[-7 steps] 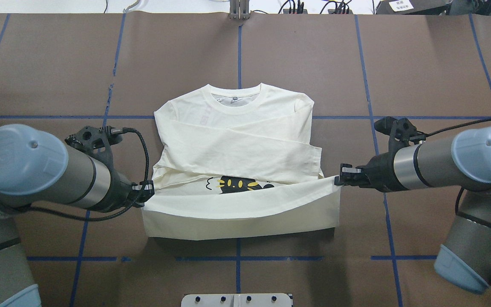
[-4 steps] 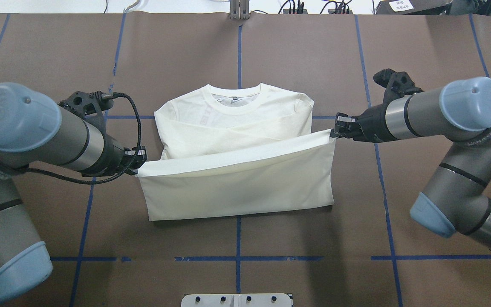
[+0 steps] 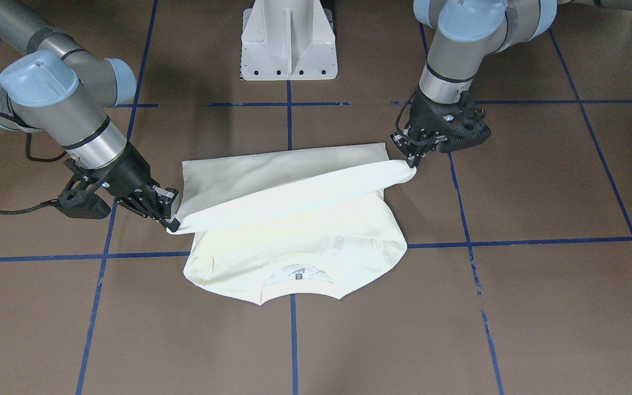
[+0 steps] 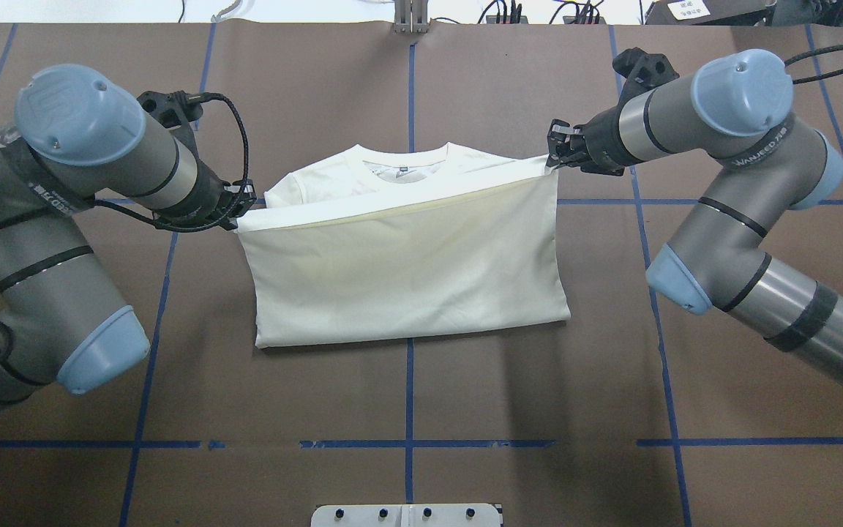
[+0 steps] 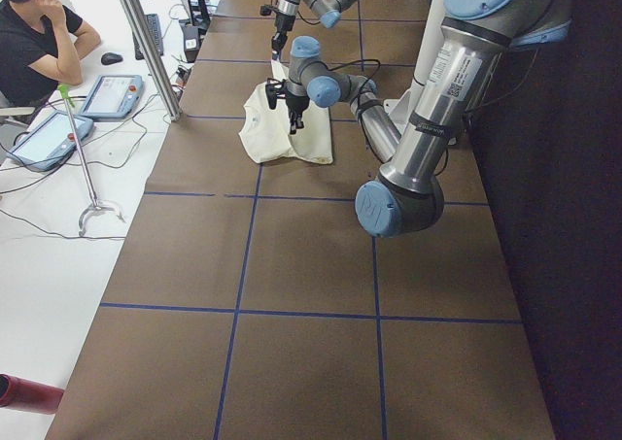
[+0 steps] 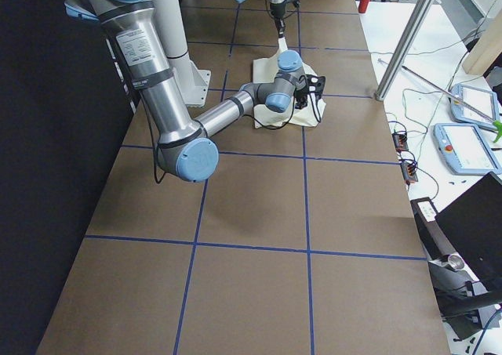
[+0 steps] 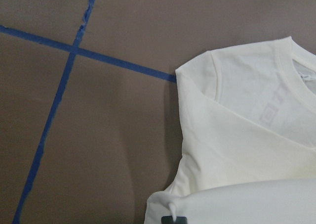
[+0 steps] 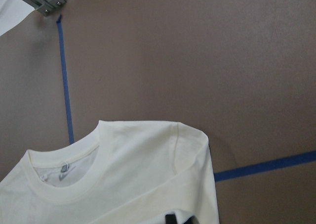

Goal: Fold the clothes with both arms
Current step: 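Lay the hem down near the collar with both grippers and hold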

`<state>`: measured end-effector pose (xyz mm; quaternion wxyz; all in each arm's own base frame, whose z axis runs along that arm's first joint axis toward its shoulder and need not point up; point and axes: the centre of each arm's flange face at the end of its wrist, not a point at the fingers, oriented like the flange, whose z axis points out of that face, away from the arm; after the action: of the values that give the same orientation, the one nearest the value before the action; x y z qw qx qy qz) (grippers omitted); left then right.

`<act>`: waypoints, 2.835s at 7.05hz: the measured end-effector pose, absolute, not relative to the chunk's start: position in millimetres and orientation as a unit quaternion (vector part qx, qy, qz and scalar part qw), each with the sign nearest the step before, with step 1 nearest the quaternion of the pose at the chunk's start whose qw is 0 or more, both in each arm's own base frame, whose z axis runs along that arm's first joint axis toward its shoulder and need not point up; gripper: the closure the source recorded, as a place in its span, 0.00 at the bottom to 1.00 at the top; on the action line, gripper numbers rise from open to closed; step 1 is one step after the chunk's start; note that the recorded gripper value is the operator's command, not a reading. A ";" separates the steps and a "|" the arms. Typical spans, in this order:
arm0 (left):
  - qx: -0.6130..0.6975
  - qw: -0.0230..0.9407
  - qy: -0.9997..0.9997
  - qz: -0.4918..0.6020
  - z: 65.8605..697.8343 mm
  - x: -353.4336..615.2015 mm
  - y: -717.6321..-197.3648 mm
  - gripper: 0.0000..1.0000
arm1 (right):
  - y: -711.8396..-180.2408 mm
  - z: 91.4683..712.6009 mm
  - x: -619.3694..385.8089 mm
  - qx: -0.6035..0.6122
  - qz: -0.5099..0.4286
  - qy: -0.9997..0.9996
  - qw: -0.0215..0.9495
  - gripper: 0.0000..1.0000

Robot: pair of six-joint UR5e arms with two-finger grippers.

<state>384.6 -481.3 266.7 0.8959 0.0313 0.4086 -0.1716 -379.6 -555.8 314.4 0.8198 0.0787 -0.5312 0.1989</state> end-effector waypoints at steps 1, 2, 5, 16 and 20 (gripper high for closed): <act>0.037 0.893 0.411 -0.177 284.6 391.2 -501.4 1.00 | -574.5 315.3 -387.0 0.077 0.205 -0.524 0.823 1.00; 0.042 0.891 0.415 -0.182 297.9 399.5 -520.4 1.00 | -589.6 317.9 -394.3 0.074 0.211 -0.517 0.826 1.00; 0.046 0.888 0.412 -0.198 300.7 422.0 -566.4 1.00 | -609.3 329.1 -409.1 0.066 0.219 -0.501 0.835 1.00; 0.044 0.885 0.412 -0.213 321.4 446.7 -598.8 0.12 | -629.5 336.6 -432.2 0.056 0.224 -0.485 0.843 0.01; 0.061 0.878 0.428 -0.203 299.1 429.7 -592.5 0.00 | -614.2 341.8 -427.4 0.056 0.198 -0.491 0.846 0.00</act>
<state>429.7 -592.5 299.1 0.8785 0.0611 0.4282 -0.2028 -427.4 -614.2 341.8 0.8464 0.0562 -0.4913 0.1978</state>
